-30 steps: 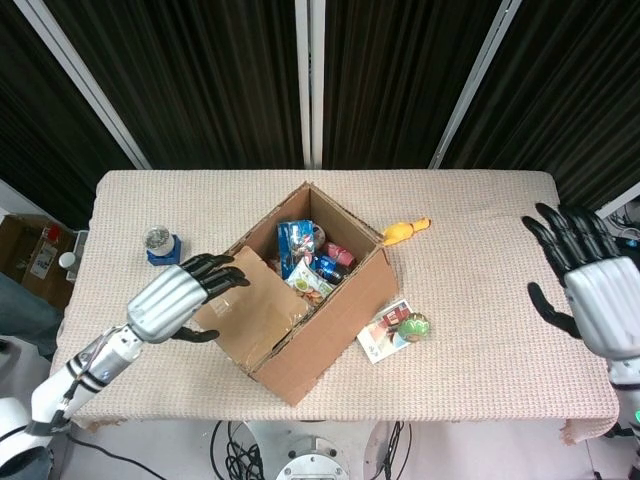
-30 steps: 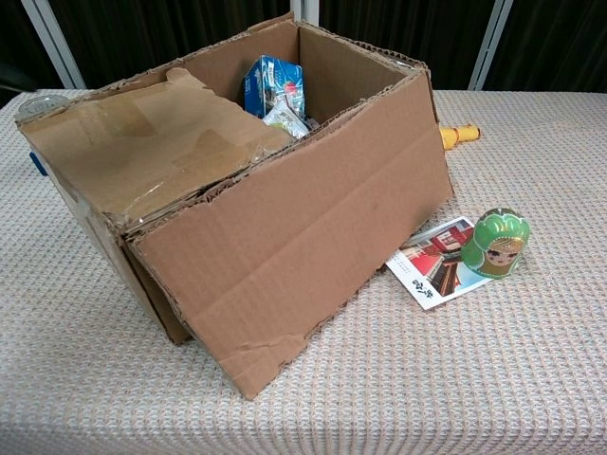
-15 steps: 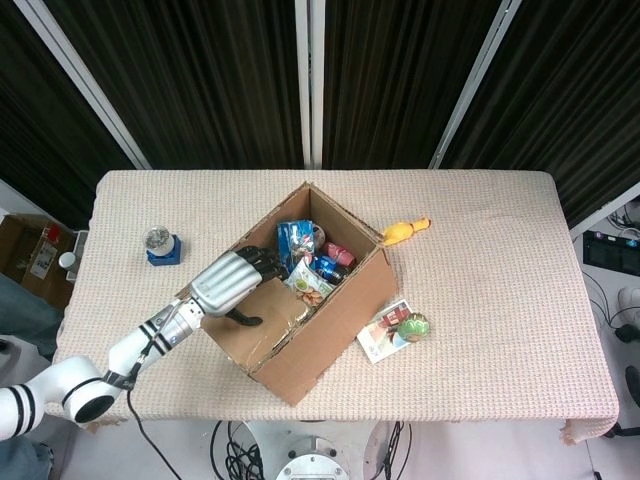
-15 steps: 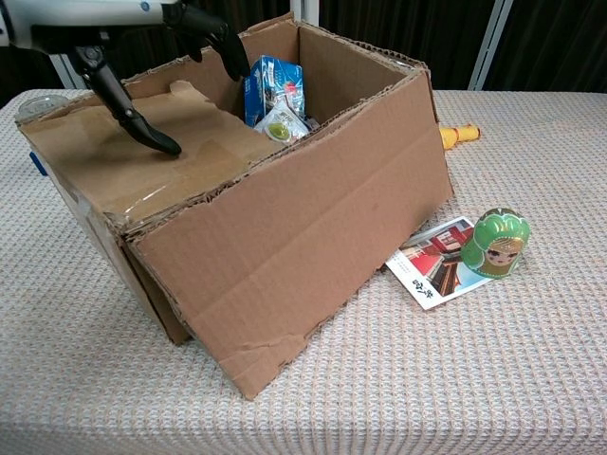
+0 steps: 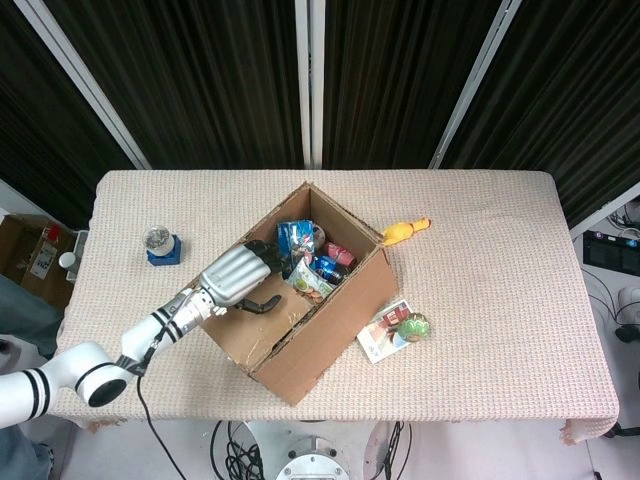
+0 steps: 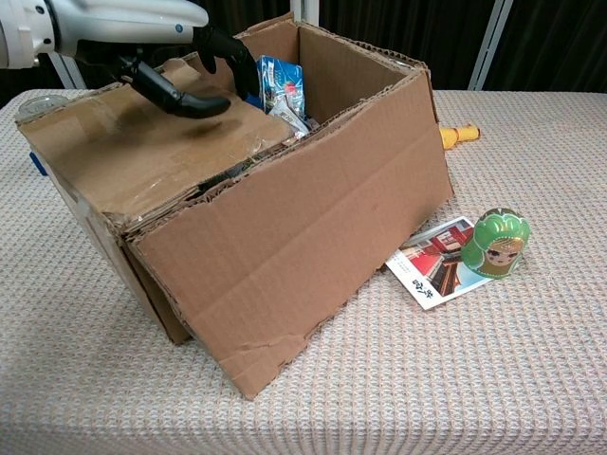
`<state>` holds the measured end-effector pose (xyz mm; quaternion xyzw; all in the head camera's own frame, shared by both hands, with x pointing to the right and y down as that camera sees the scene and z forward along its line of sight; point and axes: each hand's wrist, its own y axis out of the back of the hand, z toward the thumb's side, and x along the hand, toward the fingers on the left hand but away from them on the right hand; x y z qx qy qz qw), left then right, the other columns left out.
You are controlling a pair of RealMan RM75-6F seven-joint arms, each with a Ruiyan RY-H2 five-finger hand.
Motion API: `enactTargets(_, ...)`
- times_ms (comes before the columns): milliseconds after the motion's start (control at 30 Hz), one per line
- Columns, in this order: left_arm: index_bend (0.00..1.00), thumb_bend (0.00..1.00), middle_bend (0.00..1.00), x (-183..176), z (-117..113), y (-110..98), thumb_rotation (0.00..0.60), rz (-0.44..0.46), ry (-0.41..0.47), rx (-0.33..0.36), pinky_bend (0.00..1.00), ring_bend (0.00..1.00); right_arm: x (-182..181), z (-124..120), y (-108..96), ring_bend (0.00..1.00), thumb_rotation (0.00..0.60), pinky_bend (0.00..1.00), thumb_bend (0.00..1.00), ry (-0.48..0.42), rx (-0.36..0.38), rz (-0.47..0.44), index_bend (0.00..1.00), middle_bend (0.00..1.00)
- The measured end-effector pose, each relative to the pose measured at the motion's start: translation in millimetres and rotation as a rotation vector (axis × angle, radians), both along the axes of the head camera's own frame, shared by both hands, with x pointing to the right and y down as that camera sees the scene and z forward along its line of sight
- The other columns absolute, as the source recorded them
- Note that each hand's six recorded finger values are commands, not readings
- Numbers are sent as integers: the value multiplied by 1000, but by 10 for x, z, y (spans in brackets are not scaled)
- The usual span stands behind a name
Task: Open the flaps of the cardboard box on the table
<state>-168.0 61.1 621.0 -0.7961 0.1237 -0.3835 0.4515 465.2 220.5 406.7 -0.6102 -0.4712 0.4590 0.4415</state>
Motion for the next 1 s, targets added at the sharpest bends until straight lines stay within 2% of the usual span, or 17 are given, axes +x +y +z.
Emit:
enactTargets(100, 294, 539, 298, -7, 0, -22, 145, 3, -13, -13, 221, 134, -7, 23, -25, 0, 600, 0, 496, -12, 0, -4, 0, 0)
enactTargets(233, 331, 573, 341, -6, 2, -41, 140, 14, -41, -36, 221, 133, -5, 47, -41, 0, 600, 0, 504, -23, 0, -4, 0, 0)
enactTargets(433, 354, 580, 386, -7, 2, -16, 136, 29, -69, -67, 220, 133, 6, 42, -61, 0, 600, 0, 527, -36, 5, -3, 0, 0)
enactTargets(600, 388, 586, 447, -6, -49, -14, 134, 38, -75, -61, 216, 133, 7, 45, -71, 0, 600, 0, 536, -43, 4, -5, 0, 0)
enactTargets(800, 405, 586, 464, 4, -285, -74, 133, 28, -44, -27, 215, 134, -18, 56, -93, 0, 600, 0, 538, -52, 1, -13, 0, 0)
enactTargets(1000, 412, 579, 509, -32, -630, -146, 136, 3, -3, 6, 216, 137, -75, 53, -125, 0, 600, 0, 540, -62, 4, -28, 0, 0)
